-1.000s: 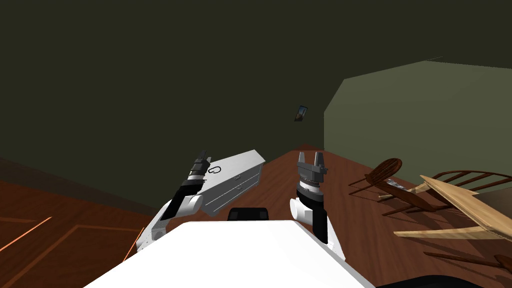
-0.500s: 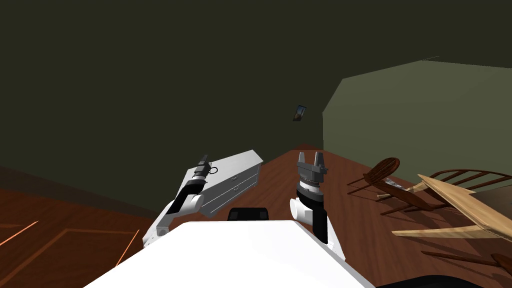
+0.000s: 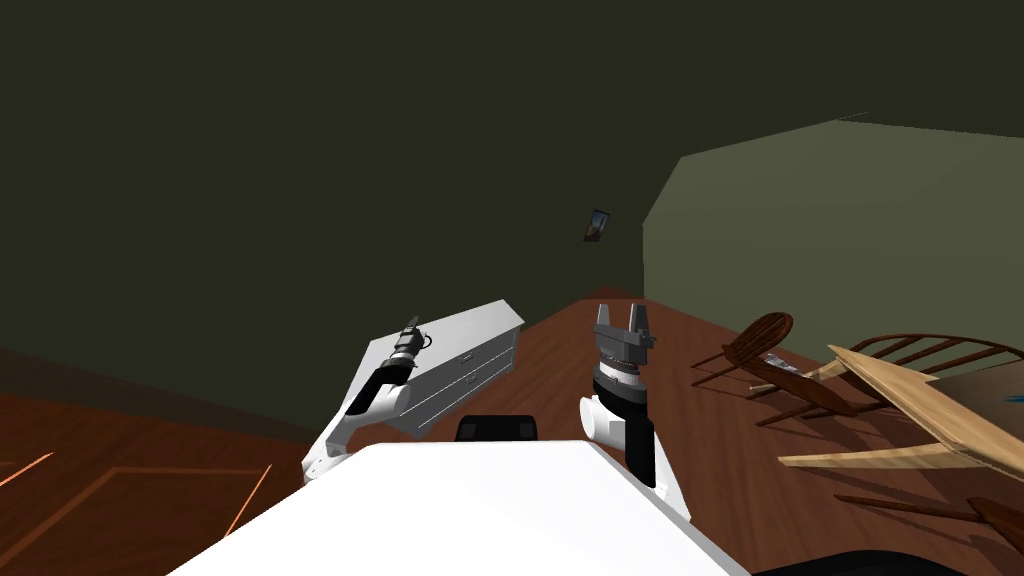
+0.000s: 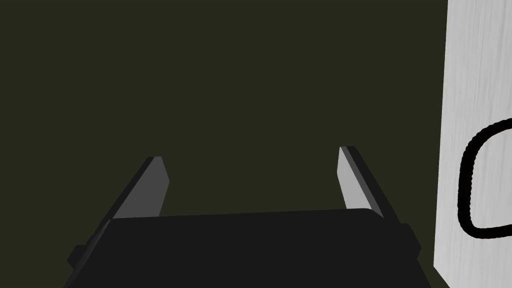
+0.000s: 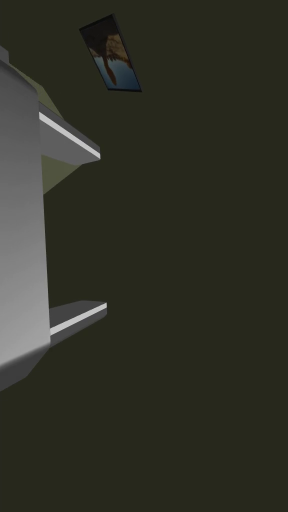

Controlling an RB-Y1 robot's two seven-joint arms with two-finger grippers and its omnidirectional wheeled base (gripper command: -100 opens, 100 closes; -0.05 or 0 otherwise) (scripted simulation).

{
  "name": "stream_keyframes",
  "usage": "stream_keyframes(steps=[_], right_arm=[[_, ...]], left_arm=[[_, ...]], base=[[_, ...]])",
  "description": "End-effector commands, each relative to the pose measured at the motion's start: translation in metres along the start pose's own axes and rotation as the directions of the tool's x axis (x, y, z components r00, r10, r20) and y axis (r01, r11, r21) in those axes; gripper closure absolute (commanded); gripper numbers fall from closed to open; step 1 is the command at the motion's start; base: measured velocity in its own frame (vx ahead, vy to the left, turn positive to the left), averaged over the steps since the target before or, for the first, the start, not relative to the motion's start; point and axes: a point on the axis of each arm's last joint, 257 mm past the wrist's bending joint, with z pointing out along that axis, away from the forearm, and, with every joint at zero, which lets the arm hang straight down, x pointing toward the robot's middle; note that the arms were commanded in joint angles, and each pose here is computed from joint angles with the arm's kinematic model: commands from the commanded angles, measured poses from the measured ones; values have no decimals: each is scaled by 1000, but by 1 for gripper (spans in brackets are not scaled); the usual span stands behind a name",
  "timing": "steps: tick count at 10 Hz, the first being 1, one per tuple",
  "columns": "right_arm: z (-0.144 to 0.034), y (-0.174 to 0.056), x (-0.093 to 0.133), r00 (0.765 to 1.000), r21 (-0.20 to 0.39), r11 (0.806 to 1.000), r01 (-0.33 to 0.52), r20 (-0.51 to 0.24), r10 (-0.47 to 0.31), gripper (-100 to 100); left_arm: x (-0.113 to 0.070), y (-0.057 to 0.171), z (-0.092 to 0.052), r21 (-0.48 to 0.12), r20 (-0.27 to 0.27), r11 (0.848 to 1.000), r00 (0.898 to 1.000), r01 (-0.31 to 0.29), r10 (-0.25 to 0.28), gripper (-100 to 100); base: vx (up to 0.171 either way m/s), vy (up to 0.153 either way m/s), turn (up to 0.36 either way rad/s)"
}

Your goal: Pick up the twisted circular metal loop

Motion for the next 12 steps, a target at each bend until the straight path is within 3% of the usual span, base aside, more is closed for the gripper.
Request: stream_keyframes(steps=[1, 5, 6, 8, 9, 12], right_arm=[[0, 0, 0, 1000, 0, 1000, 0, 0, 0, 0], [0, 0, 0, 1000, 0, 1000, 0, 0, 0, 0], [0, 0, 0, 1000, 0, 1000, 0, 0, 0, 0], [0, 0, 0, 1000, 0, 1000, 0, 0, 0, 0], [0, 0, 0, 1000, 0, 1000, 0, 0, 0, 0], [0, 0, 0, 1000, 0, 1000, 0, 0, 0, 0]], left_arm=[[-4, 29, 1, -79, 9, 996, 999, 33, -33, -100], [-3, 82, 10, -235, 33, 965, 993, 116, -112, -100], [-3, 84, 9, -242, 33, 963, 993, 116, -111, -100], [0, 106, 13, -309, 47, 938, 988, 155, -148, -100], [0, 107, 12, -311, 48, 938, 988, 155, -148, -100], [6, 135, 15, -400, 71, 893, 978, 207, -195, -100]], base=[[-2, 20, -45], [-9, 58, -42], [-10, 52, -21], [-19, 66, -40], [-14, 66, -23], [-7, 88, -41]])
